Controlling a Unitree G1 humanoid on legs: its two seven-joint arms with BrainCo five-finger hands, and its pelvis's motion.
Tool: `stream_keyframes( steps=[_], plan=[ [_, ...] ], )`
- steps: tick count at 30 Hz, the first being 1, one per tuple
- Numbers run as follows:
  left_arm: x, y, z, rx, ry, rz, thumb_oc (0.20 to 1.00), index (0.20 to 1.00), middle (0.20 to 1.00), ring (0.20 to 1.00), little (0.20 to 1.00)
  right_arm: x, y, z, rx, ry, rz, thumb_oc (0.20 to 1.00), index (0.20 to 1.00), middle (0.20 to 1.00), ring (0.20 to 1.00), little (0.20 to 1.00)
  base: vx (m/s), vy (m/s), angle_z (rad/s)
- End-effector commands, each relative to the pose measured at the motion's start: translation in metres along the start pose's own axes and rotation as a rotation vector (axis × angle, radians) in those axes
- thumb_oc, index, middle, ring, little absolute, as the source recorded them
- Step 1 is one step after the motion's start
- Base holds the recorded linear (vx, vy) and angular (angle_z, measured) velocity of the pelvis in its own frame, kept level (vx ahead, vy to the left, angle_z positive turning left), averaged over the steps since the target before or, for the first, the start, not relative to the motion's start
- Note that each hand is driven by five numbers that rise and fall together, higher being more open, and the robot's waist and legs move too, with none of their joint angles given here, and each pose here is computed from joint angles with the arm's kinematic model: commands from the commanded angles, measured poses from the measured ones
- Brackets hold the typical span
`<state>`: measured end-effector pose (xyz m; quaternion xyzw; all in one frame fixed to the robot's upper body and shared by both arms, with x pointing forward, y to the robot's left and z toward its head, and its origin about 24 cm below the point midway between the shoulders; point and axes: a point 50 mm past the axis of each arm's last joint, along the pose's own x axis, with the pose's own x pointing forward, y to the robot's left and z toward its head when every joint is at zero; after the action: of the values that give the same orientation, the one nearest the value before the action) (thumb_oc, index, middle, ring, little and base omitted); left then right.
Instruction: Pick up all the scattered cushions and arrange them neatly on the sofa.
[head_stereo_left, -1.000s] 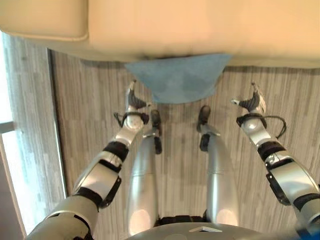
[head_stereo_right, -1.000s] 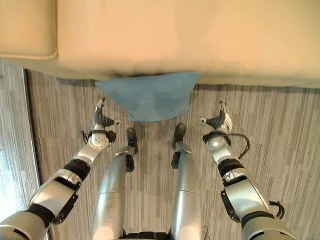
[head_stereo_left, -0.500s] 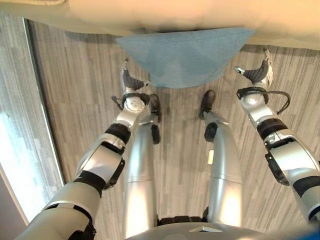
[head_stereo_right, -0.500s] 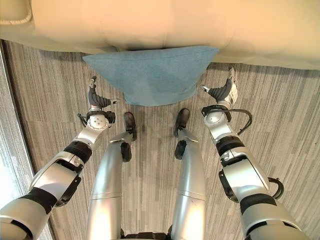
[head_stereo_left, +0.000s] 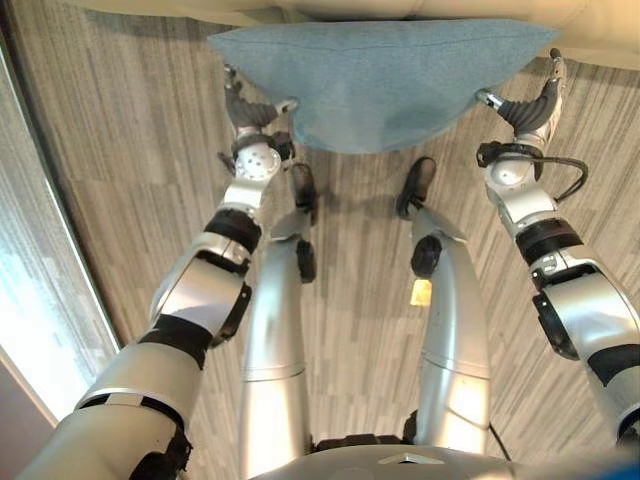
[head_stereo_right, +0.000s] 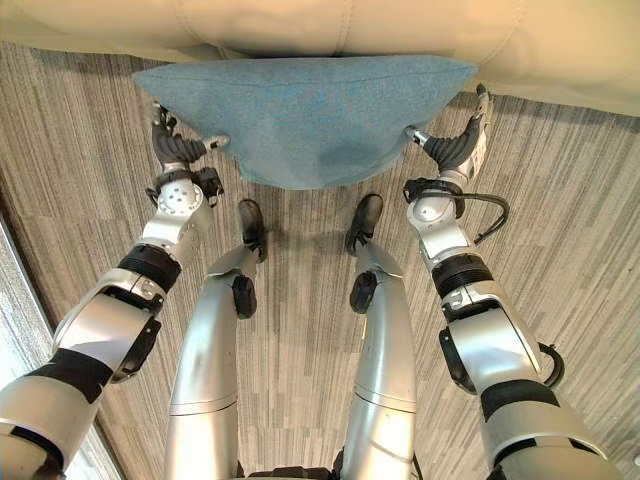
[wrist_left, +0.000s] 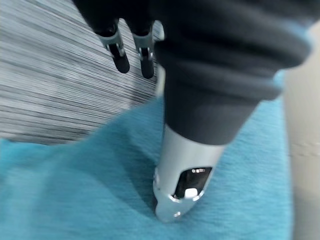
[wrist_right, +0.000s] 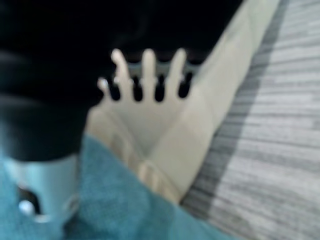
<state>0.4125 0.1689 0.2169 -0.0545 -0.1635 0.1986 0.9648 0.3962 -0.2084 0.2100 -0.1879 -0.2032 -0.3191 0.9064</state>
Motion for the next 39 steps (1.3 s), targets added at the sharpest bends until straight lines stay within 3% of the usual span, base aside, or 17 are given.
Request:
stream_keyframes(
  steps=[1,9,11,17,26,35,36,37,38,39],
  plan=[
    [-0.011,0.020,-0.031,-0.022,0.053,0.051,1.000,1.000,1.000,1.000,1.000,-0.020,0.001,-0.021,-0.015,-0.003,0.028,1.000,1.000,1.000,1.000,1.000,0.00,0.000,0.00],
    [-0.011,0.011,-0.020,-0.087,0.015,0.012,1.000,1.000,1.000,1.000,1.000,-0.019,0.002,-0.016,0.005,-0.035,0.059,1.000,1.000,1.000,1.000,1.000,0.04,0.014,-0.02],
    [-0.018,-0.009,-0.015,-0.202,0.019,-0.072,1.000,1.000,1.000,1.000,1.000,-0.018,0.008,-0.010,0.028,-0.040,0.117,1.000,1.000,1.000,1.000,1.000,0.08,0.004,-0.01],
    [-0.024,-0.025,-0.011,-0.227,0.019,-0.141,1.000,1.000,1.000,1.000,1.000,-0.011,0.015,0.003,0.039,-0.062,0.169,1.000,1.000,1.000,1.000,1.000,0.02,-0.007,0.02],
    [-0.034,-0.056,0.006,-0.290,-0.019,-0.283,1.000,1.000,1.000,1.000,1.000,0.011,0.024,0.041,0.072,-0.122,0.271,1.000,1.000,1.000,1.000,1.000,0.01,-0.007,0.02],
    [-0.043,-0.076,0.021,-0.415,-0.035,-0.343,1.000,1.000,1.000,1.000,1.000,0.004,0.045,0.075,0.129,-0.212,0.376,1.000,1.000,1.000,1.000,1.000,0.00,-0.003,0.01],
    [-0.044,-0.078,0.023,-0.439,-0.036,-0.348,1.000,1.000,1.000,1.000,1.000,0.003,0.048,0.079,0.148,-0.213,0.391,0.834,0.834,0.834,0.834,0.834,0.00,0.000,0.00],
    [-0.046,-0.081,0.027,-0.471,-0.041,-0.361,1.000,1.000,1.000,1.000,1.000,0.001,0.051,0.083,0.172,-0.216,0.412,0.476,0.476,0.476,0.476,0.476,0.00,-0.004,0.03],
    [-0.046,-0.082,0.030,-0.491,-0.049,-0.367,1.000,1.000,1.000,1.000,1.000,0.000,0.054,0.086,0.188,-0.219,0.426,0.200,0.200,0.200,0.200,0.200,0.01,-0.013,0.04],
    [-0.048,-0.086,0.034,-0.530,-0.054,-0.379,1.000,1.000,1.000,1.000,1.000,-0.006,0.061,0.093,0.221,-0.227,0.456,0.200,0.200,0.200,0.200,0.200,0.00,0.000,0.00]
  ],
)
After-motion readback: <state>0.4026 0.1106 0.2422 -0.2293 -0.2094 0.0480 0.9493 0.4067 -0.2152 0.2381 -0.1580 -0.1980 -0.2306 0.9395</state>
